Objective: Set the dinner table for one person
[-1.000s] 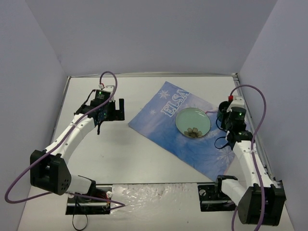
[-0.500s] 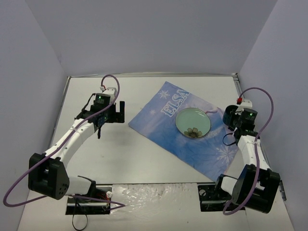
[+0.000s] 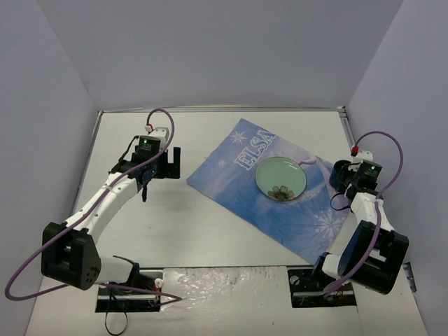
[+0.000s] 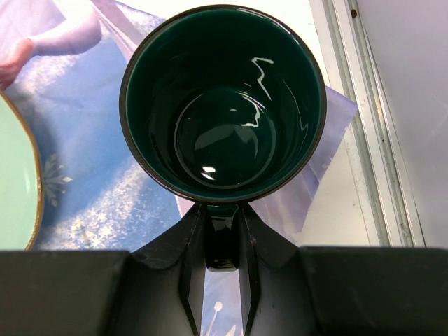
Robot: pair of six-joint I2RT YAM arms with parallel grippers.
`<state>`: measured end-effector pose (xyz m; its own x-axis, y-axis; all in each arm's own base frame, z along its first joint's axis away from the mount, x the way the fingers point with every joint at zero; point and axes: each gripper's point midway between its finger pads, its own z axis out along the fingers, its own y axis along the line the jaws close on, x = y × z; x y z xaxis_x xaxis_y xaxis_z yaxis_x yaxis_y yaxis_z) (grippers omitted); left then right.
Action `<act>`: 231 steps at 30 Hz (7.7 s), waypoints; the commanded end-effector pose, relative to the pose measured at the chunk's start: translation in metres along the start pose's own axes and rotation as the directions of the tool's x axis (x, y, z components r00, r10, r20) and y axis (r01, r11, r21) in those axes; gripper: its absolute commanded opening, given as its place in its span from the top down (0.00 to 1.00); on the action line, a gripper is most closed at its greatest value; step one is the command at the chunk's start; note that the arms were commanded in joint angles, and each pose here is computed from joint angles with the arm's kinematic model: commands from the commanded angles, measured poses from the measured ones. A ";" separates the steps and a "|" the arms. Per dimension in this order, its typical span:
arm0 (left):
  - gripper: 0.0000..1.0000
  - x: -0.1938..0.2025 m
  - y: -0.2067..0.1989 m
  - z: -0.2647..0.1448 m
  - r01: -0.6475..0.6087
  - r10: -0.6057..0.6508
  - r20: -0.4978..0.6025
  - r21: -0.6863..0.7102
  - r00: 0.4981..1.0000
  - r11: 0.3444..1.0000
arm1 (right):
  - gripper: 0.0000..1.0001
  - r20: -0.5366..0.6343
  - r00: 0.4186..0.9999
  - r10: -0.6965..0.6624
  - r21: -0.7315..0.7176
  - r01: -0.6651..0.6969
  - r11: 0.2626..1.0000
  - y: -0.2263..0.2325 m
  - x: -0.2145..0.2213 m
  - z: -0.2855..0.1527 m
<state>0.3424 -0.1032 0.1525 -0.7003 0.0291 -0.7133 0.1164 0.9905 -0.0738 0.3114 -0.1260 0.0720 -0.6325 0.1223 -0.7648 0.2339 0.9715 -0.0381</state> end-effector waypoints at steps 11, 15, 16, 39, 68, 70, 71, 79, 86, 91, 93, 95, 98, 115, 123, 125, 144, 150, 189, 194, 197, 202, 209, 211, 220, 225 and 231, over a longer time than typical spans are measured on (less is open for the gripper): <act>0.03 -0.027 -0.002 -0.005 -0.017 0.017 0.081 -0.002 0.997 1.000 | 1.00 0.222 0.974 -0.035 0.036 0.027 0.999 -0.020 -0.072 0.004; 0.03 -0.027 -0.002 -0.005 -0.020 0.021 0.082 -0.006 0.996 1.000 | 1.00 0.209 0.977 -0.036 0.034 0.029 0.999 -0.020 -0.067 0.007; 0.03 -0.027 -0.002 -0.005 -0.020 0.021 0.081 -0.006 0.996 1.000 | 1.00 0.203 0.979 -0.036 0.035 0.029 0.999 -0.020 -0.064 0.008; 0.03 -0.026 0.003 -0.004 -0.023 0.025 0.075 -0.026 0.997 0.999 | 0.50 0.131 0.991 -0.041 0.069 0.032 0.997 -0.027 -0.045 0.003; 0.03 -0.018 0.090 0.036 0.115 -0.126 -0.040 -0.208 0.991 0.971 | 0.00 0.472 0.874 0.116 -0.481 0.144 0.865 0.177 -0.207 -0.122; 0.03 -0.018 0.105 0.041 0.138 -0.154 -0.053 -0.220 0.987 0.966 | 0.00 0.456 0.884 0.104 -0.527 0.174 0.832 0.197 -0.195 -0.130; 0.03 -0.018 0.109 0.044 0.152 -0.168 -0.058 -0.220 0.984 0.964 | 0.00 0.451 0.887 0.100 -0.545 0.184 0.818 0.204 -0.188 -0.133; 0.08 -0.032 0.142 0.071 0.165 -0.192 -0.083 -0.258 0.978 0.952 | 0.00 0.398 0.912 0.097 -0.640 0.201 0.741 0.231 -0.145 -0.154; 0.09 -0.015 0.167 0.063 0.306 -0.333 -0.097 -0.218 0.938 0.927 | 0.00 0.415 0.906 0.084 -0.662 0.238 0.711 0.234 -0.133 -0.175; 0.09 0.001 0.189 0.051 0.263 -0.293 -0.103 -0.239 0.951 0.935 | 0.00 0.433 0.898 0.085 -0.666 0.255 0.701 0.233 -0.128 -0.184; 0.08 0.009 0.200 0.049 0.239 -0.280 -0.132 -0.259 0.951 0.936 | 0.00 0.438 0.896 0.075 -0.663 0.266 0.700 0.233 -0.126 -0.185; 0.08 0.018 0.207 0.050 0.213 -0.262 -0.171 -0.260 0.950 0.942 | 0.00 0.444 0.893 0.068 -0.662 0.276 0.697 0.235 -0.123 -0.187; 0.09 0.035 0.216 0.052 0.186 -0.244 -0.241 -0.239 0.939 0.953 | 0.00 0.446 0.894 0.050 -0.663 0.292 0.690 0.239 -0.118 -0.188; 0.13 0.071 0.216 0.068 0.122 -0.175 -0.392 -0.155 0.903 0.980 | 0.00 0.449 0.893 0.030 -0.661 0.309 0.683 0.242 -0.108 -0.190; 0.29 0.079 0.184 0.068 0.149 -0.166 -0.428 -0.072 0.889 0.986 | 0.00 0.443 0.896 0.028 -0.657 0.303 0.690 0.242 -0.107 -0.187; 0.36 0.083 0.175 0.066 0.149 -0.164 -0.445 -0.069 0.880 0.986 | 0.00 0.443 0.896 0.025 -0.656 0.305 0.690 0.242 -0.107 -0.187; 0.64 0.129 0.107 0.042 0.247 -0.291 -0.532 -0.154 0.795 0.957 | 0.00 0.452 0.892 0.030 -0.657 0.309 0.688 0.243 -0.104 -0.193; 0.64 0.135 0.104 0.039 0.257 -0.311 -0.538 -0.175 0.783 0.950 | 0.00 0.453 0.891 0.030 -0.658 0.311 0.685 0.244 -0.103 -0.194; 1.00 -0.020 -0.126 0.046 -0.123 0.161 -0.259 0.155 0.952 0.980 | 0.00 0.473 0.881 0.022 -0.595 0.301 0.745 0.228 -0.110 -0.200; 1.00 -0.037 -0.182 0.064 -0.201 0.262 -0.216 0.267 0.941 0.943 | 0.00 0.485 0.873 0.050 -0.561 0.266 0.784 0.217 -0.115 -0.202; 1.00 -0.031 -0.206 0.083 -0.273 0.352 -0.212 0.329 0.912 0.904 | 0.00 0.492 0.869 0.053 -0.552 0.264 0.791 0.213 -0.116 -0.205; 1.00 -0.038 -0.225 0.100 -0.342 0.429 -0.171 0.382 0.887 0.859 | 0.00 0.483 0.875 0.044 -0.537 0.255 0.804 0.208 -0.114 -0.207; 1.00 -0.042 -0.230 0.122 -0.389 0.470 -0.153 0.374 0.869 0.842 | 0.00 0.452 0.892 0.016 -0.504 0.241 0.830 0.199 -0.109 -0.204; 1.00 -0.044 -0.232 0.125 -0.390 0.472 -0.151 0.379 0.868 0.839 | 0.00 0.451 0.892 0.015 -0.498 0.238 0.834 0.198 -0.110 -0.204; 1.00 -0.025 -0.228 0.140 -0.362 0.459 -0.228 0.365 0.859 0.858 | 0.00 0.436 0.900 0.022 -0.493 0.217 0.843 0.197 -0.112 -0.202; 1.00 -0.015 -0.222 0.145 -0.362 0.461 -0.263 0.347 0.848 0.865 | 0.00 0.426 0.904 0.032 -0.501 0.206 0.841 0.198 -0.110 -0.202; 1.00 -0.004 -0.212 0.154 -0.350 0.447 -0.315 0.318 0.837 0.881 | 0.00 0.422 0.906 0.038 -0.504 0.199 0.841 0.197 -0.108 -0.202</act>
<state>0.4197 -0.3410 0.0382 -0.7492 0.5425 -0.3800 0.6037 0.7953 -0.0548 0.2702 0.0923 0.2490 -0.3271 0.0281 -0.9446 -0.3030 0.9436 0.1330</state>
